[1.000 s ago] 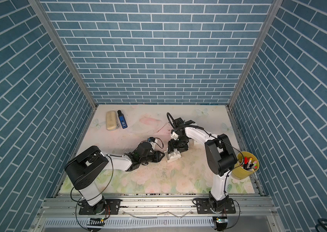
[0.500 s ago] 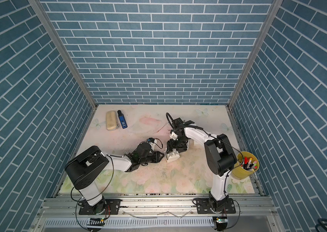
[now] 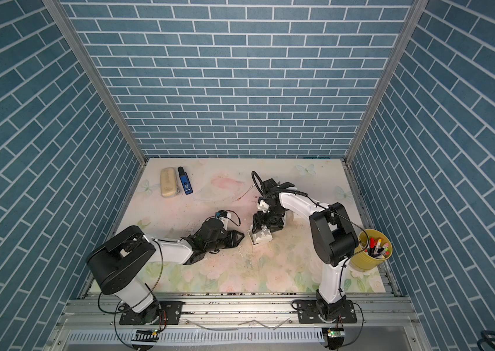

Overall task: Take the necklace out of the lift-off lid jewelry box
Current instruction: Close the lid on the jewelry box.

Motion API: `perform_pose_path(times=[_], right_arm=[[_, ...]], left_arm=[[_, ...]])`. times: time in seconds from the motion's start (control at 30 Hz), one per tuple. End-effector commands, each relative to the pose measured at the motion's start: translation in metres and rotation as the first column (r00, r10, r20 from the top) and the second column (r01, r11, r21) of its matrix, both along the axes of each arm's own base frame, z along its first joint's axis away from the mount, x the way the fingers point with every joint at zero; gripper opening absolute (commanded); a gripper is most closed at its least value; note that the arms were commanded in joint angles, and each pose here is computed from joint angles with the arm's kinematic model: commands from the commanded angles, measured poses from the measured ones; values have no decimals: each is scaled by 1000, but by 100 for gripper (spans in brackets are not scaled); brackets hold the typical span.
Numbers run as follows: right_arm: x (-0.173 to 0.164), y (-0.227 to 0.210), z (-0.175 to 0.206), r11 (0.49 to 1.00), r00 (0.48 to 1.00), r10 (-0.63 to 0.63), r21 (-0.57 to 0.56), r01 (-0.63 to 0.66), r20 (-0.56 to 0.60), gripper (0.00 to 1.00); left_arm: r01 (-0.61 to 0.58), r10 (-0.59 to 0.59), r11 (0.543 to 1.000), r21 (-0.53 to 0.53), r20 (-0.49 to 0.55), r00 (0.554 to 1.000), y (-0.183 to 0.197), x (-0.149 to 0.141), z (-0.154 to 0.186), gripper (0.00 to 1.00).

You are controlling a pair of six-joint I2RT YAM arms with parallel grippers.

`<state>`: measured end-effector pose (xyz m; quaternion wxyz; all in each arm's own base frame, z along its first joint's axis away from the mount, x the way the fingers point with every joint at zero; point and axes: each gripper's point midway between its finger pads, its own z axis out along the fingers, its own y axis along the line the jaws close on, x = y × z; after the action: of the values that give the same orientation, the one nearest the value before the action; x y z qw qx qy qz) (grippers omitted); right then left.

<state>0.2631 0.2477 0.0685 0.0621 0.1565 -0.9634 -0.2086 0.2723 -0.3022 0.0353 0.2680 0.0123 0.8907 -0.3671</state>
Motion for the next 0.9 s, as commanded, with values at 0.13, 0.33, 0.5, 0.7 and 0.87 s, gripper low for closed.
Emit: perform_pose_path(times=[0.13, 0.33, 0.5, 0.7, 0.87], right_arm=[[-3, -6, 20, 1000, 999, -16, 15, 16, -41, 65], [0, -11, 13, 1000, 999, -28, 1, 28, -47, 64], [1, -8, 3, 1000, 998, -27, 12, 27, -56, 64], [-1, -5, -1, 1000, 997, -18, 23, 19, -76, 64], [-4, -5, -6, 1000, 995, -11, 24, 14, -97, 64]], left_arm=[[4, -5, 999, -51, -13, 1000, -13, 0, -2, 38], [11, -13, 998, -60, -23, 1000, -19, -1, -6, 33], [21, -23, 998, -65, -26, 999, -23, 0, -7, 32], [32, -34, 997, -67, -24, 999, -27, 1, -7, 32], [36, -37, 997, -70, -25, 999, -30, 2, -7, 31]])
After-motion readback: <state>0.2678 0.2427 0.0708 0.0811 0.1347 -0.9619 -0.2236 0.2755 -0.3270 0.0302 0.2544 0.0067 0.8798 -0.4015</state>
